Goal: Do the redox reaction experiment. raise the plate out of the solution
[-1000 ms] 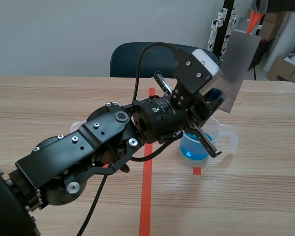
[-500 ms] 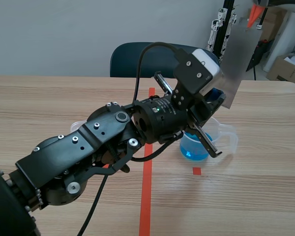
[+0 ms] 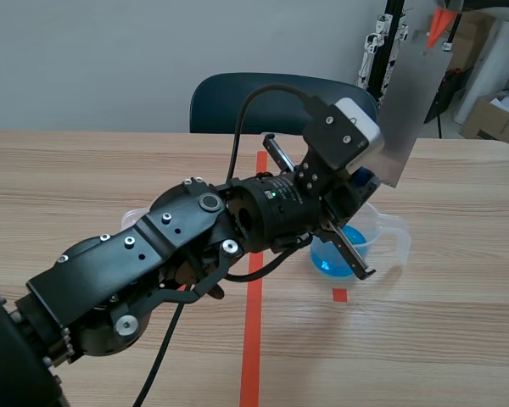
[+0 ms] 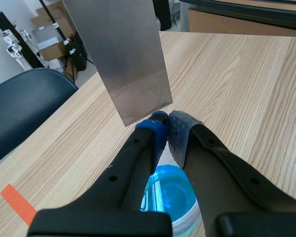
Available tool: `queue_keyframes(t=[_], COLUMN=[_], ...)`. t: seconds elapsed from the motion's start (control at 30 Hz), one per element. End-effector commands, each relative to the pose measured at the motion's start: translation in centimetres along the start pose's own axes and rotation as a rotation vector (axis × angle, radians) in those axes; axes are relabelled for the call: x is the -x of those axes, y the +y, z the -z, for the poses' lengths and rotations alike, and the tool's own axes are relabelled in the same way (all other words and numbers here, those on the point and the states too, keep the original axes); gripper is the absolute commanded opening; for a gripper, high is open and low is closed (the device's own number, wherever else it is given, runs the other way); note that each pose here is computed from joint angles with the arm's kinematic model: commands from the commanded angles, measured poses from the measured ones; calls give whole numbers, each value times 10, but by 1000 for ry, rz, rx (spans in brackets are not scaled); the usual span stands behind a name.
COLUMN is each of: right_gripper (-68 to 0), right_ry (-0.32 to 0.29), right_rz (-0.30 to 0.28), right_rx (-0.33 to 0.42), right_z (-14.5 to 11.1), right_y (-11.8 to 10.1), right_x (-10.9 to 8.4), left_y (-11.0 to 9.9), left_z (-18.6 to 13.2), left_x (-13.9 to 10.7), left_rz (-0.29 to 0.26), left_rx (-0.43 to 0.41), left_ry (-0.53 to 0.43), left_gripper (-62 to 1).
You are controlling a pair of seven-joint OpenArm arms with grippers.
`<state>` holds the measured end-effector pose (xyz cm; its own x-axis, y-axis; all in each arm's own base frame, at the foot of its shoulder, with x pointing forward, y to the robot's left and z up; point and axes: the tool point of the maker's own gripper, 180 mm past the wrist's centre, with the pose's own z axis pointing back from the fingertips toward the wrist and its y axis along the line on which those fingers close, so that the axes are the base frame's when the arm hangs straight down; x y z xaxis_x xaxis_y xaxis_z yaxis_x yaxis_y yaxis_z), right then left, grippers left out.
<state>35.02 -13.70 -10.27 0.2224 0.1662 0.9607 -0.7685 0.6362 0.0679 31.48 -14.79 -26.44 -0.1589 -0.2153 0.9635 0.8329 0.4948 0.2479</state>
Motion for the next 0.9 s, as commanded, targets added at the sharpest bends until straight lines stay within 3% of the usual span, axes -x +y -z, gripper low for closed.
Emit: queue_keyframes(t=[0.0,0.53,0.87], right_gripper=[-664,-664,-664], right_ry=[-43,-42,-42], right_rz=[-30,-30,-30], right_rx=[7,8,8], right_z=[-4,-4,-4], right_y=[-1,-1,-1], right_x=[-18,-18,-18], left_y=[0,0,1], left_z=[1,-6,-10], left_x=[-12,2,7], left_rz=[-12,-62,-58], left_rx=[-6,-32,-33], left_ry=[-41,-9,2], left_gripper=[-569,-569,-569])
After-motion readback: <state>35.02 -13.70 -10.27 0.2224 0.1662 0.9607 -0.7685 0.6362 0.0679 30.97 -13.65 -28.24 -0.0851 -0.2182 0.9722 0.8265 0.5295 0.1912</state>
